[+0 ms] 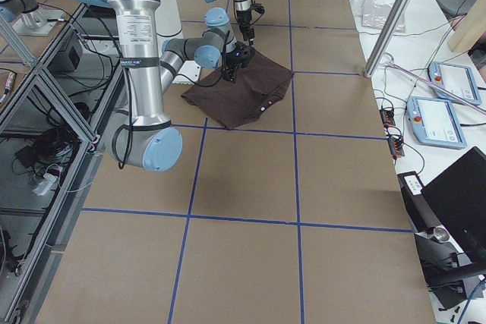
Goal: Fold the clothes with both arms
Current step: 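Grasp the shirt edges with both grippers and fold it in half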
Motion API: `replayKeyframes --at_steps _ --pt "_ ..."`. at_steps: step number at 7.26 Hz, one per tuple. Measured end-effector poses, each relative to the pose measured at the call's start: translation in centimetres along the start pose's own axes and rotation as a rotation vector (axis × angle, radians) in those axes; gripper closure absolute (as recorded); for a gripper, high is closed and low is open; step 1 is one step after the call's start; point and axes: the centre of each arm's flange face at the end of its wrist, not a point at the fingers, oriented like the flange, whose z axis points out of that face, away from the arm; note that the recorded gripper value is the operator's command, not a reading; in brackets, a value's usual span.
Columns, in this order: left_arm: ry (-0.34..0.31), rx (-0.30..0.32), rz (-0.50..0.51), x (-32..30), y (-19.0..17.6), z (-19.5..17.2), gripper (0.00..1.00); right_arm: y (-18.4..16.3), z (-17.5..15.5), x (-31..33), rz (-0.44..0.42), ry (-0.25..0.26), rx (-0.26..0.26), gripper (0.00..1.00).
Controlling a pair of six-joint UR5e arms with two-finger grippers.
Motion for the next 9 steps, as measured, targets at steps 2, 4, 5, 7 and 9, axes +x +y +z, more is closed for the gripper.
replayKeyframes --at_steps 2,4,5,7,9 --pt "-0.029 0.001 0.002 -0.6 0.3 1.4 0.47 -0.2 0.1 0.0 -0.002 0.003 0.002 0.0" --pt "-0.037 0.004 0.004 -0.8 0.3 1.8 0.82 -0.3 0.2 0.2 -0.001 0.009 0.005 0.0" --pt "-0.04 0.011 0.007 -0.9 0.2 2.0 1.0 -0.4 0.3 0.2 -0.001 0.01 0.005 0.0" --pt "-0.037 0.022 0.016 -0.8 0.1 2.1 1.0 -0.4 0.4 0.3 -0.001 0.012 0.007 0.0" --pt "-0.031 0.061 0.042 -0.2 -2.1 0.7 1.0 -0.4 0.7 0.3 0.0 0.017 0.009 0.0"
